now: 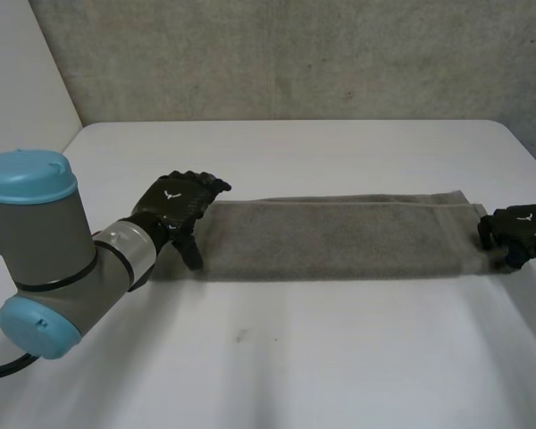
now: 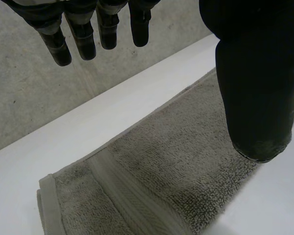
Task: Fold the towel.
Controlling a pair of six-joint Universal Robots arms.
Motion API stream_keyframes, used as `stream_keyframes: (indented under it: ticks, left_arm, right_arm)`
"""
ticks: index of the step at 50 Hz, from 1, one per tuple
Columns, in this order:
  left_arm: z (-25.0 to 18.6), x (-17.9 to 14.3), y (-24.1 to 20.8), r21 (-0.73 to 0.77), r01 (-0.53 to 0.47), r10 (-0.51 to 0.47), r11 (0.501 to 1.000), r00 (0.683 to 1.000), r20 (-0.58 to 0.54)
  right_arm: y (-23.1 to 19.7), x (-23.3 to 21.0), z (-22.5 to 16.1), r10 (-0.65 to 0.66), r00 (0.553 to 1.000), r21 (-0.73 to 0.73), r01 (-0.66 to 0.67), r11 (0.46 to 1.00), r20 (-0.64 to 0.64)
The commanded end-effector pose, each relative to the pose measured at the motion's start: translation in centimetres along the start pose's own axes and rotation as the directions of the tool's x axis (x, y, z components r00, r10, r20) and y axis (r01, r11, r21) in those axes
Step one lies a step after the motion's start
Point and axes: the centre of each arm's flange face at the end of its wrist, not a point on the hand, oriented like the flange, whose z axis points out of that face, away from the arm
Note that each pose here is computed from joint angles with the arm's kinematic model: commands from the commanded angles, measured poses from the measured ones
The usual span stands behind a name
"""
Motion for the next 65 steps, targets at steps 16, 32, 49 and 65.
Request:
stream_keyframes:
  ticks: [16, 32, 49, 65]
  left_arm:
    - [-0.2, -0.1, 0.3, -0.013, 0.003, -0.003, 1.0, 1.0, 0.0]
    - [-0.5, -0.3, 0.4, -0.019, 0.007, -0.007, 1.0, 1.0, 0.009]
    - [-0.6, -0.3, 0.7, -0.026, 0.009, -0.008, 1.0, 1.0, 0.011]
    - [-0.6, -0.2, 0.7, -0.027, 0.008, -0.008, 1.0, 1.0, 0.006]
  right_arm:
    - [2.4, 10.6, -0.9, -0.201, 0.921, -0.139, 0.162, 0.977, -0.333]
    - [-10.5, 3.2, -1.7, -0.289, 0.906, 0.125, 0.34, 0.932, -0.309]
    - [-16.0, -26.4, -5.6, -0.523, 0.847, 0.474, 0.424, 0.771, 0.094]
    - [-11.9, -33.1, -7.4, -0.587, 0.764, 0.477, 0.425, 0.77, 0.267]
